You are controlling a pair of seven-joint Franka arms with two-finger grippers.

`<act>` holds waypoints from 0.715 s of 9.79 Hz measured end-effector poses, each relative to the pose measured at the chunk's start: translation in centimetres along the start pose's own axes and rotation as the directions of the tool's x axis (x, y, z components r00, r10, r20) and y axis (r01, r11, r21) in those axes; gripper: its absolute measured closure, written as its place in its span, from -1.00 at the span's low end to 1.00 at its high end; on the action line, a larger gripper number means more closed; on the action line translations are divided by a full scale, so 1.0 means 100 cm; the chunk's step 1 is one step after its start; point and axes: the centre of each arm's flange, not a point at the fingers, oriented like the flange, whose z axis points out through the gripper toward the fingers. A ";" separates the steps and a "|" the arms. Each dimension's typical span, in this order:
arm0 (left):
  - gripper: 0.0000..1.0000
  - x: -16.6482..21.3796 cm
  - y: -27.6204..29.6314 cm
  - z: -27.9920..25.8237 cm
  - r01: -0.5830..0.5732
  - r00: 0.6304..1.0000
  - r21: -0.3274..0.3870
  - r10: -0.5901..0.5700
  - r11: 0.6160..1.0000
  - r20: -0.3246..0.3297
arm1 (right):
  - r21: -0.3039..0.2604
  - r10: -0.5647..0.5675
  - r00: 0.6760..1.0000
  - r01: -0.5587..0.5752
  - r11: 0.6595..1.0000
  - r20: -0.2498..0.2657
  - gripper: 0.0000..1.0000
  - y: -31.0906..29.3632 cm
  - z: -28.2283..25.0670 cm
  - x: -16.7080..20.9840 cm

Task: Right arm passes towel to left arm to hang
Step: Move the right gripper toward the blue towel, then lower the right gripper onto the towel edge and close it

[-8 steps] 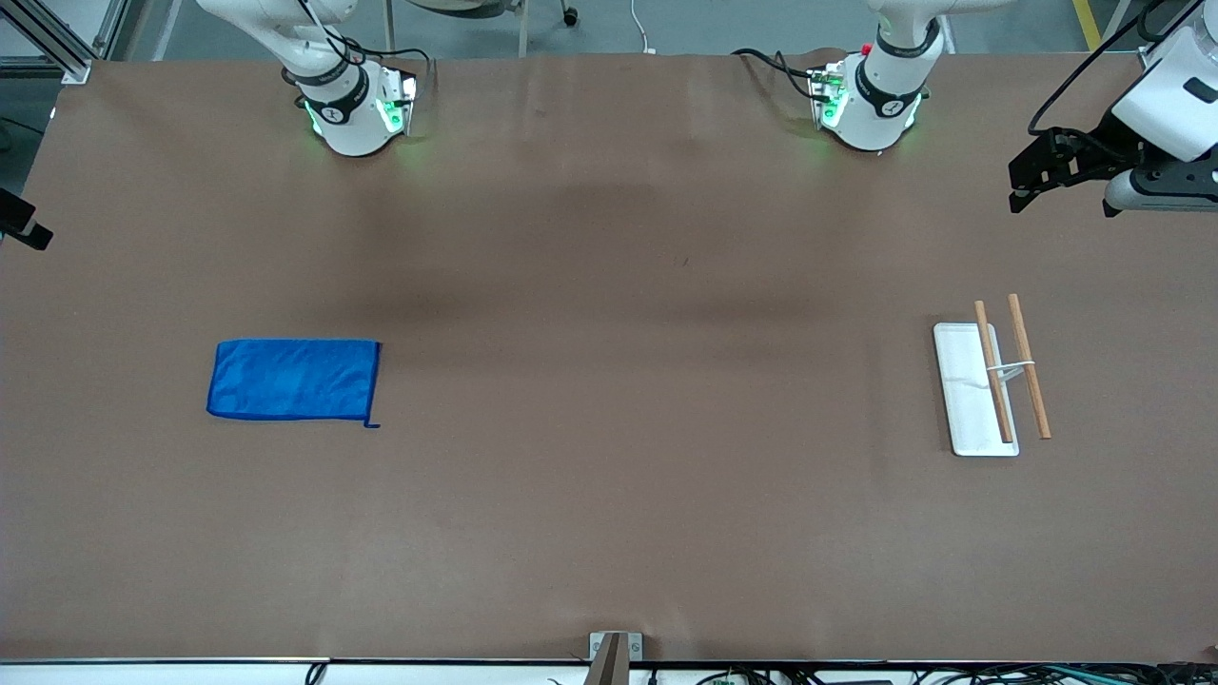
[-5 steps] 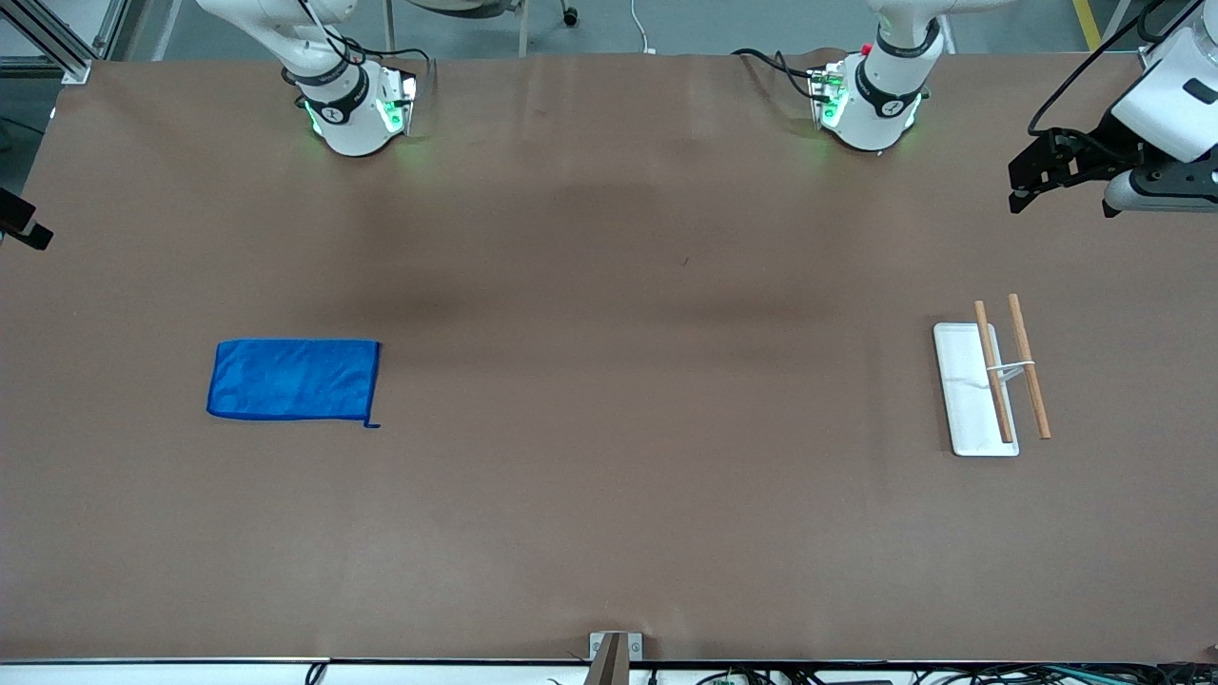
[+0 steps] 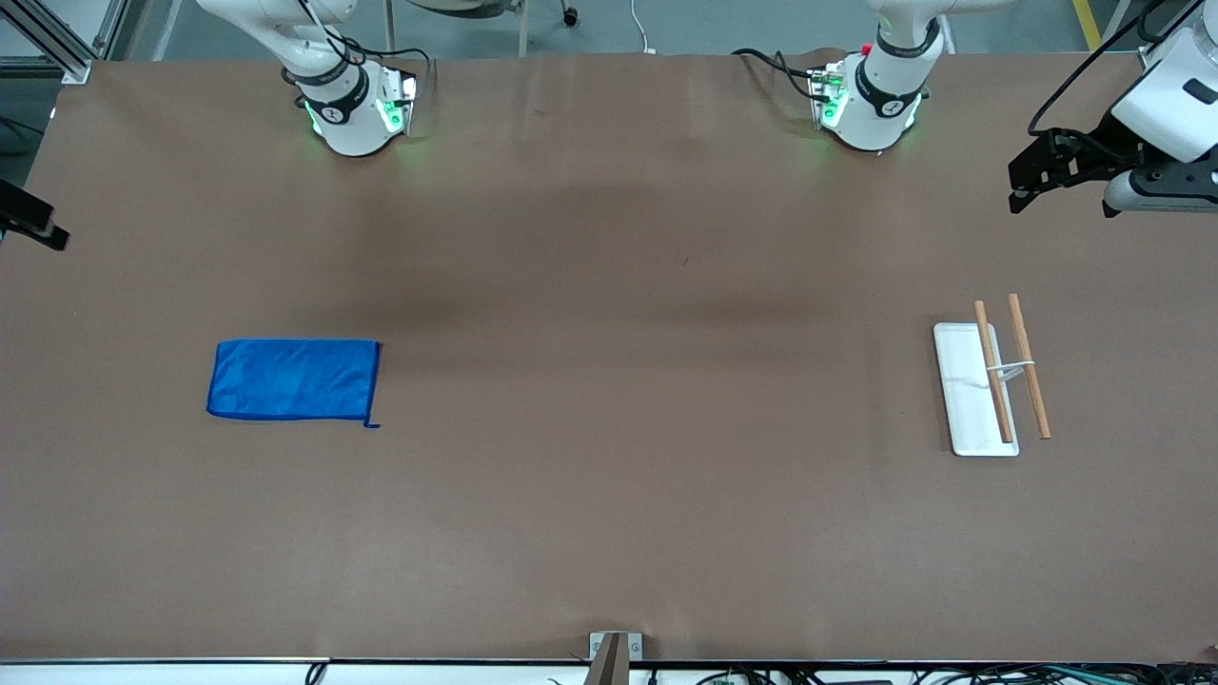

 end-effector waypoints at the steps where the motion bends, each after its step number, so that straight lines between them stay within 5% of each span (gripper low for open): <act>1: -1.00 0.000 0.001 0.000 -0.001 1.000 0.000 0.001 1.000 0.000 | 0.000 -0.016 1.000 0.016 1.000 0.024 -1.00 -0.006 0.041 0.018; 3: -1.00 0.001 0.002 0.001 -0.005 1.000 0.000 0.005 1.000 0.002 | -0.002 -0.037 0.999 0.037 0.999 0.027 -1.00 -0.017 0.137 0.046; 7: -1.00 0.002 0.003 0.002 -0.006 1.000 -0.001 0.006 1.000 0.004 | -0.019 -0.055 0.996 0.054 0.998 -0.071 -0.97 -0.016 0.318 0.037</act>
